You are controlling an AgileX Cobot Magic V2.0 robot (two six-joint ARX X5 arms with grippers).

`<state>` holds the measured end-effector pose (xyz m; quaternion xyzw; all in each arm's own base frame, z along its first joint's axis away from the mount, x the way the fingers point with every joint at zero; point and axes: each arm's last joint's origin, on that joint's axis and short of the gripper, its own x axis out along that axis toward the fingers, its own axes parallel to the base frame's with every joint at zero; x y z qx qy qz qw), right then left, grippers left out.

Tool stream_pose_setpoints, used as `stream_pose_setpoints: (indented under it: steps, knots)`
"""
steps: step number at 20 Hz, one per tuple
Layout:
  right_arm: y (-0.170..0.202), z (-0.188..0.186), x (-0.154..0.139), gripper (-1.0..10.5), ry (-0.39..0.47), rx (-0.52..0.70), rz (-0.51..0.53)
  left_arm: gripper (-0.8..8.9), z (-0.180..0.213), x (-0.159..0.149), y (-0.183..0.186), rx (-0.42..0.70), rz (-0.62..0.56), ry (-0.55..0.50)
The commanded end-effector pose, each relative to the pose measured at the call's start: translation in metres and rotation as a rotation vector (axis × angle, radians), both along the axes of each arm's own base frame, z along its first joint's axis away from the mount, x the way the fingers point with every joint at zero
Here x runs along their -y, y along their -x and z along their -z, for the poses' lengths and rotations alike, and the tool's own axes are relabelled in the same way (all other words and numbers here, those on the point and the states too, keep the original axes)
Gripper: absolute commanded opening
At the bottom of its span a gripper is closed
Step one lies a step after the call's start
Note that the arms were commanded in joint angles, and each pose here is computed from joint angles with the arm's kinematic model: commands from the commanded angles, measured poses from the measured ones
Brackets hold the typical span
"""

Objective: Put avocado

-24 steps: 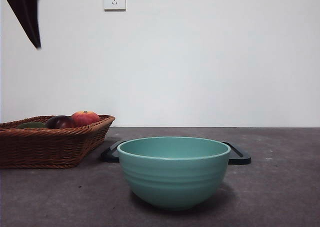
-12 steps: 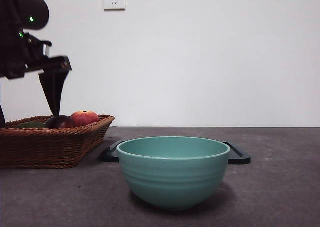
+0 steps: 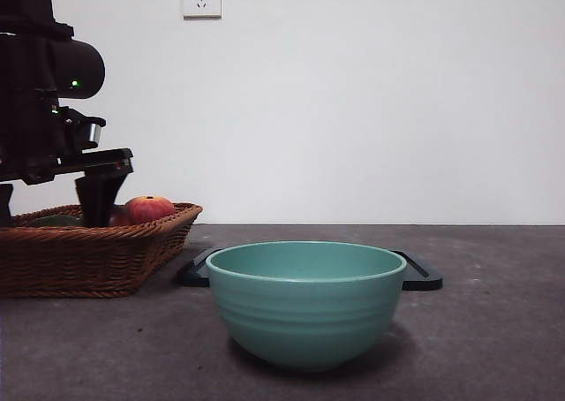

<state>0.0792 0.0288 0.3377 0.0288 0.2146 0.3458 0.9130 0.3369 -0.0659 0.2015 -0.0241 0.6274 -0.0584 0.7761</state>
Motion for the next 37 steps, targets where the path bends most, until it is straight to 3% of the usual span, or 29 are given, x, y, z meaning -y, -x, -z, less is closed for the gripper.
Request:
stream_pose_setpoints:
  steps: [1,5,12,17,24,32,37]
  knots:
    - [0.001,-0.005,0.0,5.3,-0.002,0.024,-0.003,3.36,0.001,0.002,-0.005,0.001,0.01,-0.004]
    - [0.001,-0.005,0.0,5.3,-0.002,0.023,-0.003,1.79,0.001,0.002,-0.005,-0.004,0.01,-0.004]
    - [0.001,-0.005,0.0,5.3,-0.002,0.024,-0.003,1.82,-0.034,0.005,-0.002,-0.012,0.03,0.004]
    - [0.001,-0.005,0.0,5.3,-0.002,0.024,-0.003,1.81,-0.076,0.021,0.032,0.031,0.101,0.028]
    - [0.001,-0.005,0.0,5.3,-0.002,0.024,-0.003,1.82,-0.118,0.075,0.091,0.121,0.307,0.124]
    - [0.001,-0.005,0.0,5.3,-0.002,0.024,-0.003,1.81,-0.114,0.148,0.126,0.168,0.558,0.194]
    - [0.001,-0.005,0.0,5.3,-0.002,0.024,-0.003,1.81,-0.087,0.188,0.135,0.11,0.647,0.181]
